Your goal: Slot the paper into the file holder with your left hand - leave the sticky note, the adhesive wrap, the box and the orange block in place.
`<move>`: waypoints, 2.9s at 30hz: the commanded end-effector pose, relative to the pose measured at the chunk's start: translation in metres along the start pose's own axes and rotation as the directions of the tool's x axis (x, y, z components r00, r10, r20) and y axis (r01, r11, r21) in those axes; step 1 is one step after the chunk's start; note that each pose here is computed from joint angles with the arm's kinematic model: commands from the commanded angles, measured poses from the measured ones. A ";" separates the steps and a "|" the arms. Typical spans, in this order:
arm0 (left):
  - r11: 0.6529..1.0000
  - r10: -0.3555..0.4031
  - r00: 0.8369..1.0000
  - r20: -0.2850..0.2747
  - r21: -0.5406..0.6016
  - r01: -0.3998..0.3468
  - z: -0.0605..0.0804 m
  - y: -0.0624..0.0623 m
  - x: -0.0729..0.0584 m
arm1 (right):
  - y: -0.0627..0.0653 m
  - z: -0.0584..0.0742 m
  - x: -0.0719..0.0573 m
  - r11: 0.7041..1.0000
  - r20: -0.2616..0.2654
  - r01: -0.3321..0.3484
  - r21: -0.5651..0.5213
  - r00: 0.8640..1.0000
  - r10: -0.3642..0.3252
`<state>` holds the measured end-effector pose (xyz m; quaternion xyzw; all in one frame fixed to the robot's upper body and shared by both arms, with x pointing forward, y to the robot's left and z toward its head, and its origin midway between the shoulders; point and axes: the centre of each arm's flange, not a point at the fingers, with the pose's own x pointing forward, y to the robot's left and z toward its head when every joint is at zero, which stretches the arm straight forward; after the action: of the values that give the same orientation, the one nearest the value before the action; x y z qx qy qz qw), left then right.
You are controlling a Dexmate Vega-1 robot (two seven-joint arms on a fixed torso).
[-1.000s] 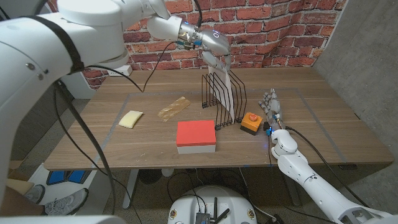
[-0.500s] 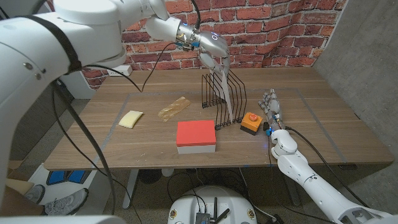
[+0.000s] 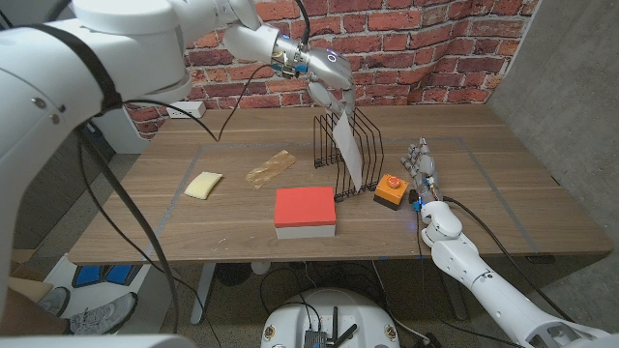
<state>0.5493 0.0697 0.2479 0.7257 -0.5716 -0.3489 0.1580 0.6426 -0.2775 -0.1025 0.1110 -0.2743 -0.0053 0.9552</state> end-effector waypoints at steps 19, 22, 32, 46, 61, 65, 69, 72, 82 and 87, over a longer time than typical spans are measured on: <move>0.995 -0.080 0.988 -0.131 0.057 0.088 -0.026 0.005 0.009 | -0.004 0.000 -0.001 1.000 0.002 0.011 0.003 1.000 -0.011; 0.995 -0.079 0.987 -0.138 0.054 0.088 -0.027 0.005 0.010 | -0.004 0.000 -0.001 1.000 0.003 0.012 0.003 1.000 -0.012; 0.996 -0.073 0.985 -0.155 0.035 0.079 -0.028 0.002 0.015 | -0.004 0.001 0.000 1.000 0.003 0.010 0.003 1.000 -0.010; 0.998 -0.056 0.984 -0.167 -0.007 0.055 -0.026 -0.004 0.020 | -0.005 -0.001 -0.003 1.000 0.000 0.016 0.004 1.000 -0.016; 0.999 -0.047 0.985 -0.167 -0.014 0.045 -0.025 -0.004 0.024 | -0.005 -0.002 -0.005 1.000 0.001 0.018 0.008 1.000 -0.018; 0.999 -0.046 0.985 -0.165 -0.014 0.044 -0.025 -0.004 0.025 | -0.006 -0.002 -0.006 1.000 0.003 0.020 0.007 1.000 -0.020; 0.999 -0.042 0.986 -0.160 -0.013 0.040 -0.024 -0.003 0.027 | -0.006 -0.002 -0.008 1.000 0.004 0.021 0.008 1.000 -0.021; 0.999 -0.038 0.988 -0.153 -0.010 0.037 -0.024 -0.001 0.028 | -0.006 -0.002 -0.009 1.000 0.005 0.021 0.008 1.000 -0.021; 0.999 -0.038 0.992 -0.120 -0.016 0.036 -0.019 0.003 0.029 | -0.007 -0.002 -0.014 1.000 0.010 0.025 0.013 1.000 -0.025; 0.999 -0.036 0.994 -0.100 -0.022 0.034 -0.016 0.005 0.029 | -0.008 -0.002 -0.014 1.000 0.012 0.022 0.015 1.000 -0.022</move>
<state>0.5664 0.0396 0.2531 0.7566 -0.5441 -0.3058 0.1951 0.6346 -0.2828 -0.1119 0.1197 -0.2764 -0.0150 0.9534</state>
